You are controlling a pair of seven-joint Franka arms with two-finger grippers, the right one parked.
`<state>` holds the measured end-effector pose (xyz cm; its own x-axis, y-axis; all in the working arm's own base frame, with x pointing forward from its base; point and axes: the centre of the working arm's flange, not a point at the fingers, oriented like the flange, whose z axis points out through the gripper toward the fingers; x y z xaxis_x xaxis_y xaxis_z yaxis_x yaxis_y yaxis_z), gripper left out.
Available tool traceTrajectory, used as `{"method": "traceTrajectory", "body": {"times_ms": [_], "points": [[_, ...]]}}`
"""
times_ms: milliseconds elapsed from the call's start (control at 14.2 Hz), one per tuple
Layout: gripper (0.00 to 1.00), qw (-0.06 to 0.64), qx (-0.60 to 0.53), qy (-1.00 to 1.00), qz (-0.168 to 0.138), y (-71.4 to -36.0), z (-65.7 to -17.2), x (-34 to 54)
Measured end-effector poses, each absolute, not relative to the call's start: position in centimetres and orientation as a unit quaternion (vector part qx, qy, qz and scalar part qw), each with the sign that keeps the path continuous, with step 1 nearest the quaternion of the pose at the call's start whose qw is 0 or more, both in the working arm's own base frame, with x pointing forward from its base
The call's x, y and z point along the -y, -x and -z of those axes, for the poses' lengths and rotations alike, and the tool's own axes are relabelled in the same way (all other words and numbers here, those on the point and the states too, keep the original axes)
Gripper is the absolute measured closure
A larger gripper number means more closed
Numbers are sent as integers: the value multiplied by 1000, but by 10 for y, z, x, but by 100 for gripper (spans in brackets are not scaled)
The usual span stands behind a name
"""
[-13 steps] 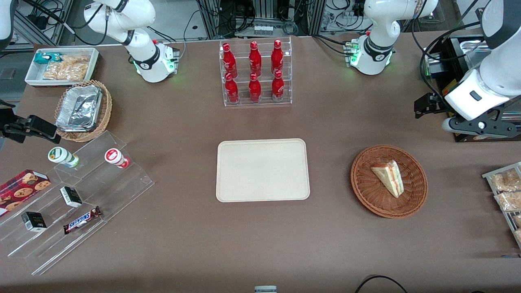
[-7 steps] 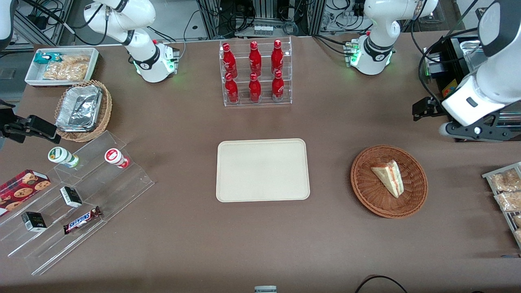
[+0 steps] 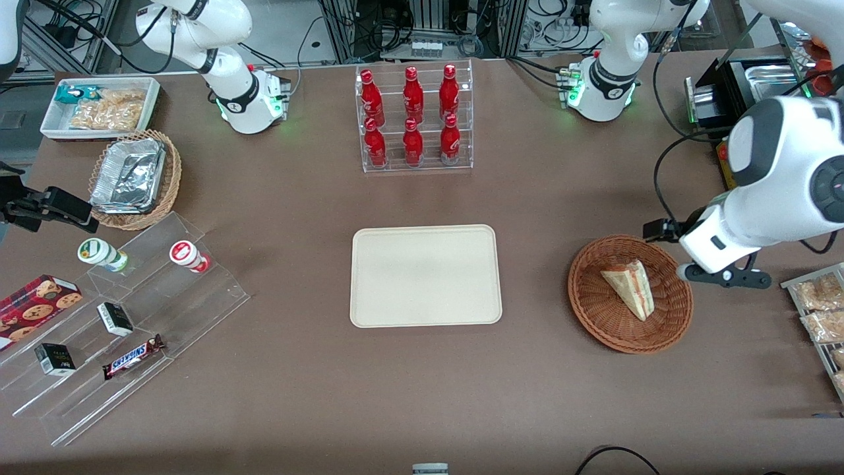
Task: Place sandwich from basket to tray
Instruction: 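Move the left gripper over the sandwich in the wicker basket and lower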
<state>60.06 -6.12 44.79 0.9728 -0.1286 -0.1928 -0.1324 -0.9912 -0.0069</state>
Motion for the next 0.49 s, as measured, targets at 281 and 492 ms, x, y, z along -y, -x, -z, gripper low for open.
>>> {"method": "traceTrajectory", "body": {"times_ms": [281, 492], "points": [[0, 13, -28, 997, -68, -595, -395, 62], [0, 12, 11, 999, -49, -584, -353, 62]]}}
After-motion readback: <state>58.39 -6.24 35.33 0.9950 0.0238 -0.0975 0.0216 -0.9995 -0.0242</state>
